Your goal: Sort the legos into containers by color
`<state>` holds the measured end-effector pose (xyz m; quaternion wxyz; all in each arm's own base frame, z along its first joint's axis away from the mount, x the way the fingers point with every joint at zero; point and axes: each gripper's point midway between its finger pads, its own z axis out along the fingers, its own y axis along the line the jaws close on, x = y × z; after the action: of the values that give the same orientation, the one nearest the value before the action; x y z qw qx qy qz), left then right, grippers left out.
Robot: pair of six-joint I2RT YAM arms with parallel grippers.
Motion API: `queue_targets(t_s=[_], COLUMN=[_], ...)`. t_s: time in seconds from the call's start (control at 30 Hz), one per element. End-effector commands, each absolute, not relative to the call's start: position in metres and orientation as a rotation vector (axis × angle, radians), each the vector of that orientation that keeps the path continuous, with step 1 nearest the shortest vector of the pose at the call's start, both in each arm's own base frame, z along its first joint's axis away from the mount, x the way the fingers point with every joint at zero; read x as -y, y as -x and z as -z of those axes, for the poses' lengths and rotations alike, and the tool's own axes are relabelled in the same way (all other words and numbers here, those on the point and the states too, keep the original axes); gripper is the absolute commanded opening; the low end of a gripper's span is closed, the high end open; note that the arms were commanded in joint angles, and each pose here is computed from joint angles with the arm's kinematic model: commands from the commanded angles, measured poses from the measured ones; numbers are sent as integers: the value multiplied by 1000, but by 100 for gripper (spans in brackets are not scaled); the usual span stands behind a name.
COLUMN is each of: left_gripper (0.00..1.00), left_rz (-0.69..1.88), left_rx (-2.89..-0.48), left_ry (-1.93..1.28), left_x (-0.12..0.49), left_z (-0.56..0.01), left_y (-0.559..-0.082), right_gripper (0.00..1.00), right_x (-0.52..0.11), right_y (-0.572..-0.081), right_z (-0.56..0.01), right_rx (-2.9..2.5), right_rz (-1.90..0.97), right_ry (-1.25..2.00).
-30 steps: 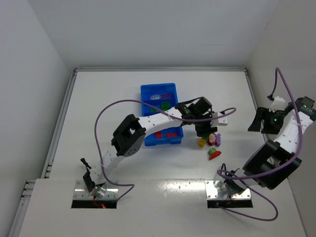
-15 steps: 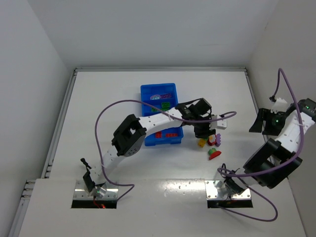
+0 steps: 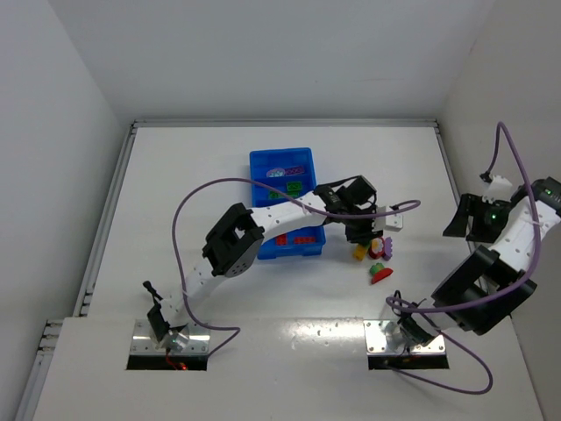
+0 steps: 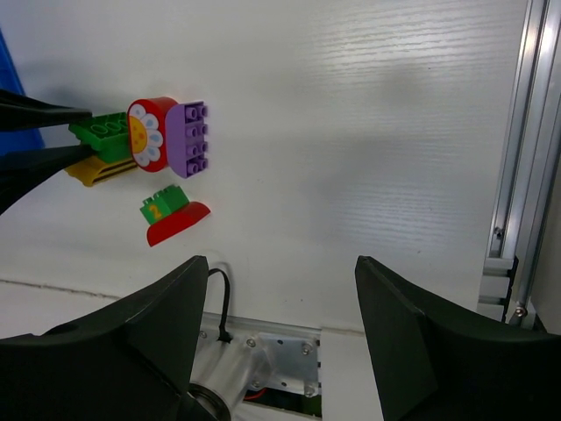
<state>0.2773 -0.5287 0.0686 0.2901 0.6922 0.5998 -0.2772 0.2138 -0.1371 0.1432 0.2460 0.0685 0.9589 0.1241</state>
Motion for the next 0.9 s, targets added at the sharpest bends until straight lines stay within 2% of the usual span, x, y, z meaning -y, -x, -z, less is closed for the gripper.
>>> queue_targets(t_s=[0.0, 0.1, 0.13, 0.27, 0.37, 0.47, 0.6, 0.87], left_gripper=[36, 26, 19, 7, 0, 0, 0, 0], left_rz=[748, 759, 759, 772, 866, 939, 939, 871], left_rx=[-1552, -1548, -1548, -1567, -1706, -1892, -1980, -2009], left_ry=[-1844, -1846, -1846, -1821, -1674, -1408, -1058, -756], left_x=[535, 536, 536, 536, 521, 495, 456, 414], left_z=[-74, -75, -75, -82, -98, -119, -166, -225], left_y=[-284, -283, -283, -282, -295, -328, -373, -396], right_gripper=[69, 69, 69, 69, 69, 69, 69, 70], right_x=[139, 137, 137, 132, 118, 98, 72, 34], right_y=[-215, -214, -214, -216, -224, -233, -247, -279], right_z=[-147, -144, -144, -144, -156, -167, -176, -191], right_rx=[-2593, -2598, -2598, -2584, -2510, -2407, -2302, -2174], right_rz=[-343, -352, -352, -393, -447, -537, -636, -612], right_ry=[-164, -167, -167, -137, -83, -46, 20, 244])
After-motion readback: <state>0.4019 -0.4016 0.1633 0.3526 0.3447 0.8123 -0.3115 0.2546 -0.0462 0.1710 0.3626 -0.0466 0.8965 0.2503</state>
